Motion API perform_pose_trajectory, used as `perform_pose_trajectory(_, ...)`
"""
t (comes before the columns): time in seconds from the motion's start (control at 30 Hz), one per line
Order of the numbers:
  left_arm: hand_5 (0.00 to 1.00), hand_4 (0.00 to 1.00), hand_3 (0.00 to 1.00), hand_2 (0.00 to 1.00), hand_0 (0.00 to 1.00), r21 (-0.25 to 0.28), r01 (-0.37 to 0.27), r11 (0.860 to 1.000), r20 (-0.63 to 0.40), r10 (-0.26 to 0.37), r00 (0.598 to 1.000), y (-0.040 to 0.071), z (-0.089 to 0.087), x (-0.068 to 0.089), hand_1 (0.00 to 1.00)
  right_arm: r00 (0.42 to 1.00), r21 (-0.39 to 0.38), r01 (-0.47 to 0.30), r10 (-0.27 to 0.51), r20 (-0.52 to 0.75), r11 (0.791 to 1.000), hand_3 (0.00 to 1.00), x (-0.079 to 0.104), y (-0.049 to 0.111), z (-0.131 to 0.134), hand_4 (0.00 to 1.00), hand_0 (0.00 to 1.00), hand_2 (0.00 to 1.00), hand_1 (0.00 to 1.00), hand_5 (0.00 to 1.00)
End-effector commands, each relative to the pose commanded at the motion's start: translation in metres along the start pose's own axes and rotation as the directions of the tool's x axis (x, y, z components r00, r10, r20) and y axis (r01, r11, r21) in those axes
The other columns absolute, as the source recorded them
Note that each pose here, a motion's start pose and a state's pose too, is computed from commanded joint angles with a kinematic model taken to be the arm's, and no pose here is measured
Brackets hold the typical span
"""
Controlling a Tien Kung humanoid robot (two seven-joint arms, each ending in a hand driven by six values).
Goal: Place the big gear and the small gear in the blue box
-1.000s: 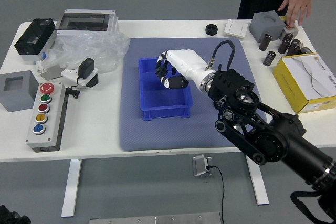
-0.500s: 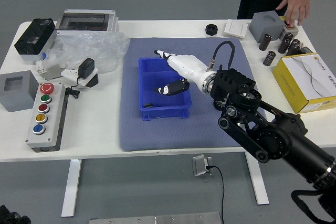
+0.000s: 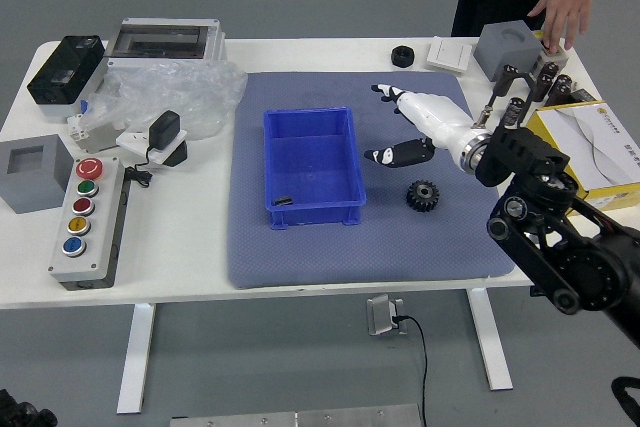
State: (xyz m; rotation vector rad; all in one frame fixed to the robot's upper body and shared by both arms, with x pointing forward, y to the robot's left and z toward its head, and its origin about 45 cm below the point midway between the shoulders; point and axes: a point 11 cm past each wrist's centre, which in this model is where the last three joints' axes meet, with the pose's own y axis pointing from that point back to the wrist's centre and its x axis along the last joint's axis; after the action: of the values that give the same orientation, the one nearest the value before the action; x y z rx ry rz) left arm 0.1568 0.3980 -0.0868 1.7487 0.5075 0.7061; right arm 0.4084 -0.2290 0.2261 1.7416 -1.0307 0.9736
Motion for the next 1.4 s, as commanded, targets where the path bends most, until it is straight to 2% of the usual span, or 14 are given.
perform_pose_trajectory(0.33,0.624,0.703,0.847,0.828,0.835,-0.001,-0.004,1.0,-0.003,0.004,1.0,0.0,0.001,0.001,0.824,0.998,-0.072,0.056,-0.055,0.014,0.996,0.885,-0.023,0.016,0.032,0.848,0.815,0.827,0.763,0.414)
perform_pose_trajectory(0.7,0.624,0.703,0.846,0.827,0.836,0.001,-0.004,1.0,0.001,0.004,1.0,0.0,0.0,0.001,0.825,0.99,-0.12,0.135,-0.138,-0.024,0.984,0.841,-0.054,0.018,0.042,0.842,0.814,0.828,0.764,0.41)
perform_pose_trajectory(1.13,0.619,0.704,0.846,0.827,0.836,0.004,-0.005,1.0,0.005,0.005,1.0,0.0,-0.001,0.002,0.825,0.968,-0.158,0.168,-0.193,-0.163,0.973,0.818,-0.061,0.016,0.041,0.836,0.805,0.827,0.759,0.418)
perform_pose_trajectory(1.33,0.613,0.703,0.846,0.827,0.836,0.004,-0.006,1.0,0.007,0.005,1.0,0.0,-0.001,0.001,0.825,0.965,-0.164,0.164,-0.192,-0.178,0.973,0.806,-0.061,0.015,0.04,0.819,0.794,0.809,0.75,0.421)
perform_pose_trajectory(1.37,0.611,0.702,0.846,0.826,0.836,0.004,-0.006,1.0,0.007,0.006,1.0,0.0,-0.001,0.001,0.825,0.965,-0.165,0.162,-0.191,-0.18,0.973,0.768,-0.061,0.014,0.04,0.776,0.762,0.765,0.716,0.418)
perform_pose_trajectory(1.4,0.611,0.702,0.846,0.826,0.836,0.004,-0.006,1.0,0.007,0.006,1.0,0.0,-0.001,0.001,0.825,0.965,-0.166,0.159,-0.189,-0.183,0.973,0.768,-0.061,0.014,0.039,0.776,0.762,0.765,0.716,0.418)
